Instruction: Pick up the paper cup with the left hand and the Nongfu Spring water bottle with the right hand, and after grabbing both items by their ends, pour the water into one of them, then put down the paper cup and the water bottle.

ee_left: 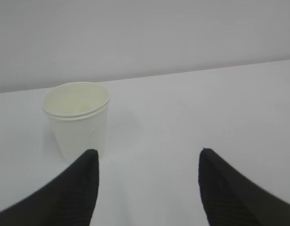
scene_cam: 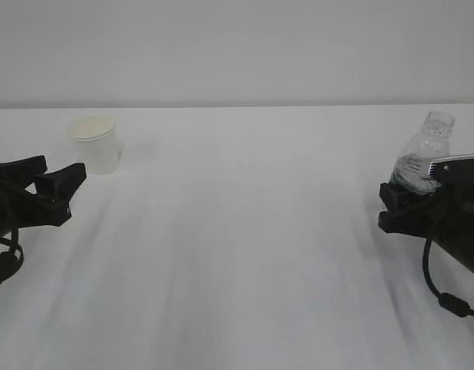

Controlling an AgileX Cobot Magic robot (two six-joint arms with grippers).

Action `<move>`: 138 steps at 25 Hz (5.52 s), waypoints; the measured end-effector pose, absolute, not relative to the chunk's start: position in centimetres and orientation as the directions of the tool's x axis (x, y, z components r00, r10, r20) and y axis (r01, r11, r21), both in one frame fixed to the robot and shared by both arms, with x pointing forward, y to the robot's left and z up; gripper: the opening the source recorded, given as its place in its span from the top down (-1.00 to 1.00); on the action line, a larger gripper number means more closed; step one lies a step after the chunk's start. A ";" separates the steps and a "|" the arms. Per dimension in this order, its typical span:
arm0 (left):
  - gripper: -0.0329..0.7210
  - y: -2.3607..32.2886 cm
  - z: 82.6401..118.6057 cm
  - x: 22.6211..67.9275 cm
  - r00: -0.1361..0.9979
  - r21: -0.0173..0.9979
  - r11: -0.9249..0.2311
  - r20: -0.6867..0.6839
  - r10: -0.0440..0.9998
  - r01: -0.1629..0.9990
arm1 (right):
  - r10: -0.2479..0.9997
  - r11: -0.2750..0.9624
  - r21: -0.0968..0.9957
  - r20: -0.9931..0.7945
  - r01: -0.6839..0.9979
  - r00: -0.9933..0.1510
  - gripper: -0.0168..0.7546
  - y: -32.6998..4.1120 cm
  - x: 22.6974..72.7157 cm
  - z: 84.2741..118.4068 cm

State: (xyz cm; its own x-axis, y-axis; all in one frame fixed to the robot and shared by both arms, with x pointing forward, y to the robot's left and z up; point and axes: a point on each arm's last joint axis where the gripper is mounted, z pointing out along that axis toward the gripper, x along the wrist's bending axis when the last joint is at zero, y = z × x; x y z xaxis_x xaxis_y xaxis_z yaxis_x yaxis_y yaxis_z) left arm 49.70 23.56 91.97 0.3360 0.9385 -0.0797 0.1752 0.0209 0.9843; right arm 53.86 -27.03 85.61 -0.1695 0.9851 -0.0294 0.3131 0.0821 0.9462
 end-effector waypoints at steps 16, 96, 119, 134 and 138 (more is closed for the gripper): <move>-0.34 23.6 92.0 49.7 0.336 0.984 0.021 -0.080 0.938 0.175 | 0.965 0.144 0.943 -0.066 0.300 -0.254 -0.12 -26.6 50.8 87.3; -0.92 22.4 82.6 62.1 0.190 0.976 0.079 -0.118 0.975 0.203 | 0.974 0.110 0.943 -0.038 0.315 -0.225 -0.12 -27.0 47.5 88.7; -0.91 23.7 82.2 64.5 0.144 0.983 0.099 -0.122 0.982 0.154 | 0.971 0.117 0.942 -0.042 0.315 -0.234 -0.12 -26.9 47.5 88.7; -0.92 22.6 81.5 66.5 0.231 0.992 0.064 -0.088 0.969 0.112 | 0.970 0.120 0.942 -0.043 0.315 -0.241 -0.12 -26.9 47.5 88.7; -0.92 22.6 81.8 66.9 0.233 0.993 0.066 -0.087 0.969 0.094 | 0.969 0.121 0.942 -0.043 0.314 -0.242 -0.12 -26.9 47.5 88.7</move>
